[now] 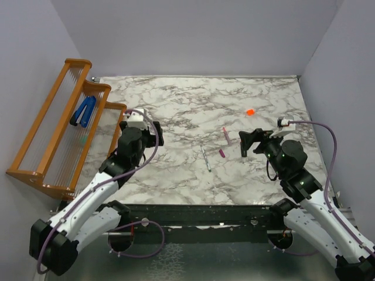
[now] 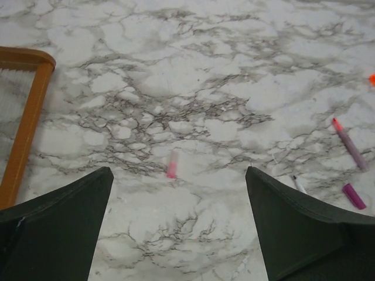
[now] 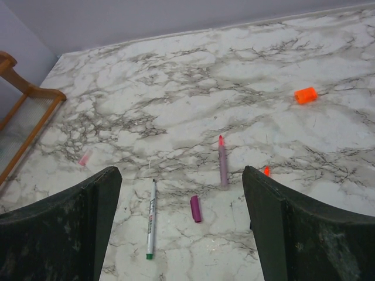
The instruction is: Insert the pens into the pen caps
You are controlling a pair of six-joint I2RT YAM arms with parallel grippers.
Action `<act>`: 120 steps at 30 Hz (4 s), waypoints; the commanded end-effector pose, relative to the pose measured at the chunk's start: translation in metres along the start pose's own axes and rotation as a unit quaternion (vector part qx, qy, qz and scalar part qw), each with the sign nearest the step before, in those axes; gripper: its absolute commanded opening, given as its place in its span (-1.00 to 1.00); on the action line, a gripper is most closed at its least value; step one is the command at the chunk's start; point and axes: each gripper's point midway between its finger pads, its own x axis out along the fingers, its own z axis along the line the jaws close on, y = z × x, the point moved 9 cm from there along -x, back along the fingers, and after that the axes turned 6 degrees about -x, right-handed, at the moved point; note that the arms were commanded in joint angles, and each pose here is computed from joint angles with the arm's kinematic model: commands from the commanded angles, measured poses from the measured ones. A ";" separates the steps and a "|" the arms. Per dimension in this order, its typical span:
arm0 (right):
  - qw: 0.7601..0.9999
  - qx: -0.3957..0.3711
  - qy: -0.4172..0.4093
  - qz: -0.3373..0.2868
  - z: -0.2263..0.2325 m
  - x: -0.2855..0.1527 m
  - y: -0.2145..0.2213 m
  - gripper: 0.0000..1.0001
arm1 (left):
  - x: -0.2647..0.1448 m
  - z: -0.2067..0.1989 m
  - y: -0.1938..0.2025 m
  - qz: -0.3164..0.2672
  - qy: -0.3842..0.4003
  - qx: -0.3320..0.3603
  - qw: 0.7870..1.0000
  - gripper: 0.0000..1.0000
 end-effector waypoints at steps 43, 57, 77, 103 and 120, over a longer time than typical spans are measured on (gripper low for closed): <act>0.898 -0.177 0.093 0.393 -0.004 0.184 0.144 -0.28 | 0.072 0.010 0.032 0.188 0.042 -0.012 0.981 0.35; 0.892 -0.185 0.094 0.401 -0.011 0.205 0.159 -0.39 | 0.065 0.007 0.024 0.176 0.053 -0.020 0.983 0.35; 0.944 -0.112 0.019 0.311 0.001 0.188 0.100 -0.99 | 0.021 -0.044 0.038 0.101 0.352 -0.027 0.930 0.46; 0.972 -0.018 -0.192 0.138 0.098 0.097 -0.017 -0.99 | 0.040 -0.122 0.036 -0.020 0.538 -0.124 0.834 0.56; 0.962 -0.019 -0.233 0.143 0.113 0.076 -0.018 -0.99 | 0.059 -0.134 0.045 -0.048 0.564 -0.206 0.798 0.56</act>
